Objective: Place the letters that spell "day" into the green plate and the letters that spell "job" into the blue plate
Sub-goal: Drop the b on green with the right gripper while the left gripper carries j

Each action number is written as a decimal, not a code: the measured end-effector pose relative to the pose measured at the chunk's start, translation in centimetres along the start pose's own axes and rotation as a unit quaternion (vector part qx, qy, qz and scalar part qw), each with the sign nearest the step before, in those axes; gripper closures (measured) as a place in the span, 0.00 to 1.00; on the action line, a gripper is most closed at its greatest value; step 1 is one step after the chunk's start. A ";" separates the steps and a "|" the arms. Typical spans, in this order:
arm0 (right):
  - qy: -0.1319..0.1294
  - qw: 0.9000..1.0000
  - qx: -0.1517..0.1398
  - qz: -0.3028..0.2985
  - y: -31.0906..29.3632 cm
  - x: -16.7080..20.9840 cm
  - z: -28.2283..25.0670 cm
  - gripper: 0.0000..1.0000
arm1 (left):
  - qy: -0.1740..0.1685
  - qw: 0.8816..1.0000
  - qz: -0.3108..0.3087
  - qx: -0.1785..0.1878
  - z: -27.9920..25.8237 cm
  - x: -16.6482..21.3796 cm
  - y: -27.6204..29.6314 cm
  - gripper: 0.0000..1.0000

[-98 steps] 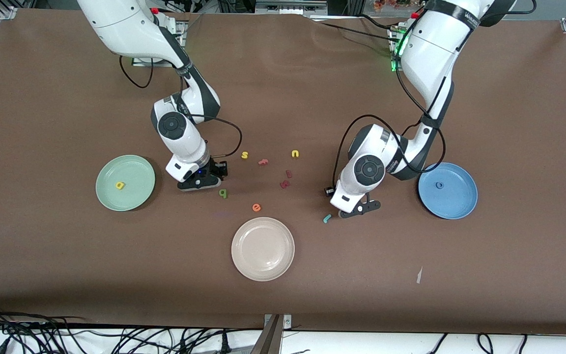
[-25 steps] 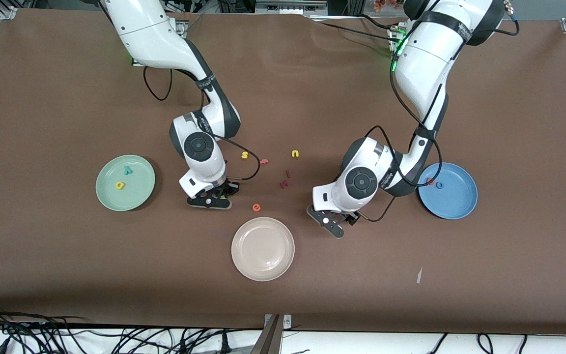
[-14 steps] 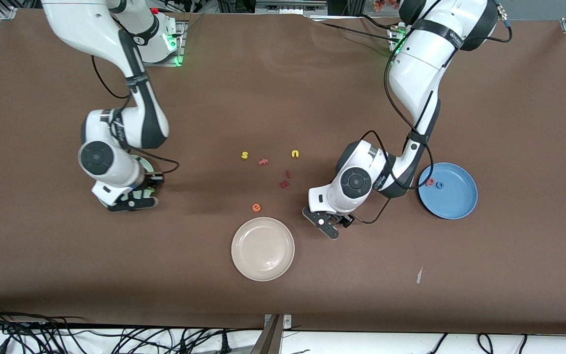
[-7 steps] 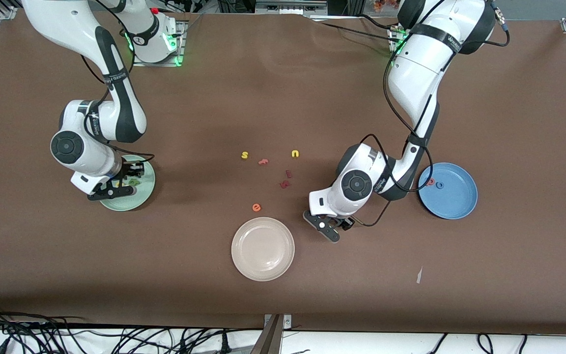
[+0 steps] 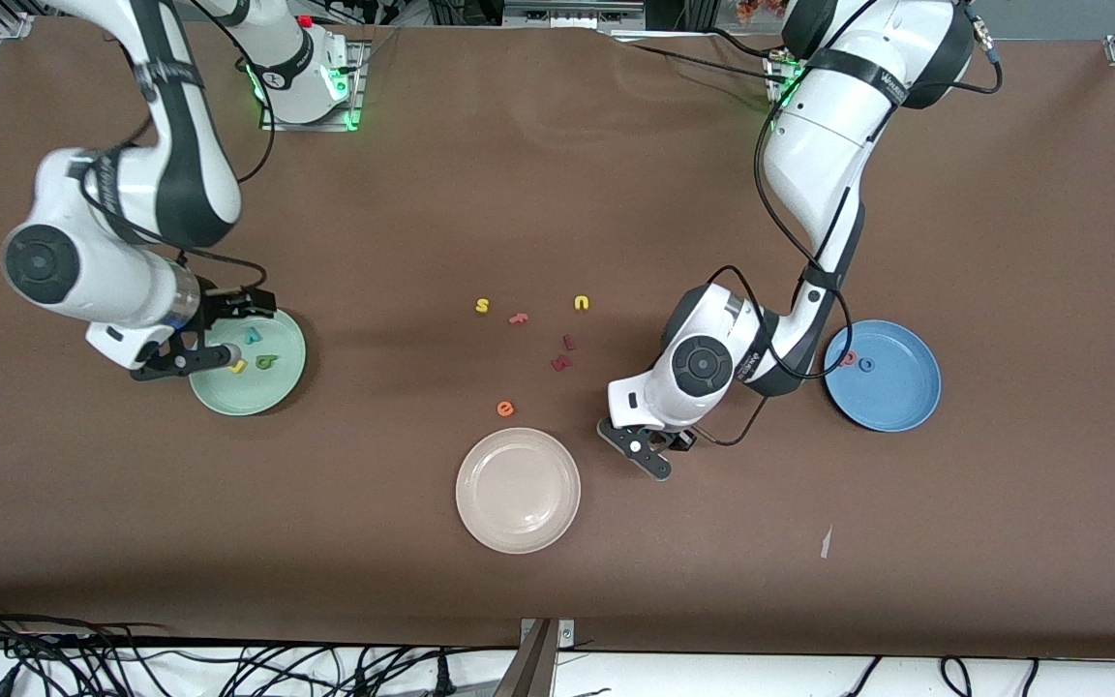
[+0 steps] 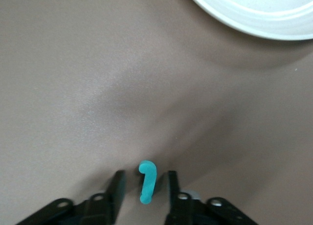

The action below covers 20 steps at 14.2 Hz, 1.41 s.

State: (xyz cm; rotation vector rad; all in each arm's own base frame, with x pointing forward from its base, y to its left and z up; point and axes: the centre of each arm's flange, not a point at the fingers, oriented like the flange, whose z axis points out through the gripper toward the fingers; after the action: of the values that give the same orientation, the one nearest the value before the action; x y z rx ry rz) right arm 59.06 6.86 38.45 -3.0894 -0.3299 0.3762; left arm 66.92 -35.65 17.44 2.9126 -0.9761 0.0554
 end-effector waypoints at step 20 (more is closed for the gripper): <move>0.097 0.995 0.028 0.022 6.7 -6.5 -19.5 0.00 | -0.197 0.967 -0.149 -0.070 -9.9 -10.3 -16.9 0.89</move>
State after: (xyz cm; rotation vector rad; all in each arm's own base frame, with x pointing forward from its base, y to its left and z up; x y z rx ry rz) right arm 58.90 -0.78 58.72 -3.0483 -0.2418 0.0818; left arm 68.78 -15.31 25.82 2.9533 -0.5335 -0.6019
